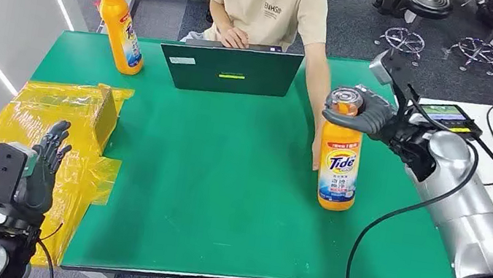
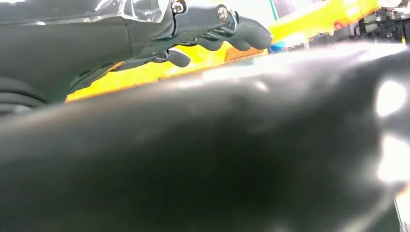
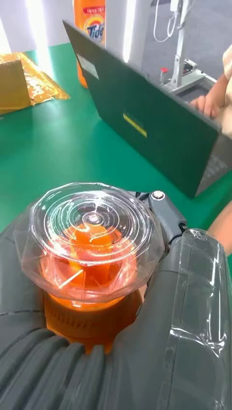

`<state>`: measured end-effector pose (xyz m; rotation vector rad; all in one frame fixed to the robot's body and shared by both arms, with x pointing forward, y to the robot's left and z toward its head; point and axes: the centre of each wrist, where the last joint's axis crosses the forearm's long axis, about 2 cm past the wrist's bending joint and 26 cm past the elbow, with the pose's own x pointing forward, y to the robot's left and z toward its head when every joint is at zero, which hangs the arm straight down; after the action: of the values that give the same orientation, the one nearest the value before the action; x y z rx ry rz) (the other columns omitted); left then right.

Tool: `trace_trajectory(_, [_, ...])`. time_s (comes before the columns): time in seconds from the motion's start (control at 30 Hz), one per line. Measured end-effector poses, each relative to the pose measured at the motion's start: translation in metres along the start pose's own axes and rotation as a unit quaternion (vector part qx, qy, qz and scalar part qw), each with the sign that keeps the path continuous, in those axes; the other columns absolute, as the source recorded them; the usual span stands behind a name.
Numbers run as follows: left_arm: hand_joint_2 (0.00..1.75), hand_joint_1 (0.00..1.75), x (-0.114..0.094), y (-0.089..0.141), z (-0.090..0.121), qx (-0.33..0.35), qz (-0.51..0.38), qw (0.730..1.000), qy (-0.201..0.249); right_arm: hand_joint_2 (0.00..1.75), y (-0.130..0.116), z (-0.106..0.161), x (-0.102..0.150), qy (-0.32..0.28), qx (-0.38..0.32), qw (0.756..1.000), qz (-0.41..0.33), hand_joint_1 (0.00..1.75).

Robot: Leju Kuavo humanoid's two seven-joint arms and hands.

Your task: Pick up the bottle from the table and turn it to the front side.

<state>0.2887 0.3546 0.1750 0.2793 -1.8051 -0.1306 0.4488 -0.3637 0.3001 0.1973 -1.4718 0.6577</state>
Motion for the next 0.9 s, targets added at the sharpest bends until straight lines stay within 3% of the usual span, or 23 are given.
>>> trace_trajectory(0.1, [0.00, 0.00, 0.004, -0.006, -0.006, -0.012, 0.008, 1.000, -0.007, 1.75, 0.005, -0.015, 0.028, -0.009, 0.021, 1.000, 0.007, 1.75])
trace_trajectory(0.33, [0.00, 0.00, 0.024, -0.030, -0.036, -0.049, 0.024, 0.997, -0.046, 1.75, 0.049, -0.070, 0.141, -0.051, 0.076, 0.995, 0.030, 1.75])
trace_trajectory(0.47, [1.75, 0.00, 0.032, -0.047, -0.046, -0.073, 0.042, 0.995, -0.052, 1.75, 0.076, -0.089, 0.191, -0.068, 0.102, 0.992, 0.034, 1.75])
trace_trajectory(0.6, [1.75, 0.00, 0.038, -0.063, -0.054, -0.082, 0.036, 0.994, -0.063, 1.75, 0.093, -0.100, 0.213, -0.085, 0.124, 0.989, 0.009, 1.75])
trace_trajectory(0.9, [1.75, 0.00, 0.058, -0.101, -0.069, -0.131, 0.043, 0.989, -0.058, 1.75, 0.106, -0.109, 0.217, -0.111, 0.128, 0.984, -0.060, 1.75])
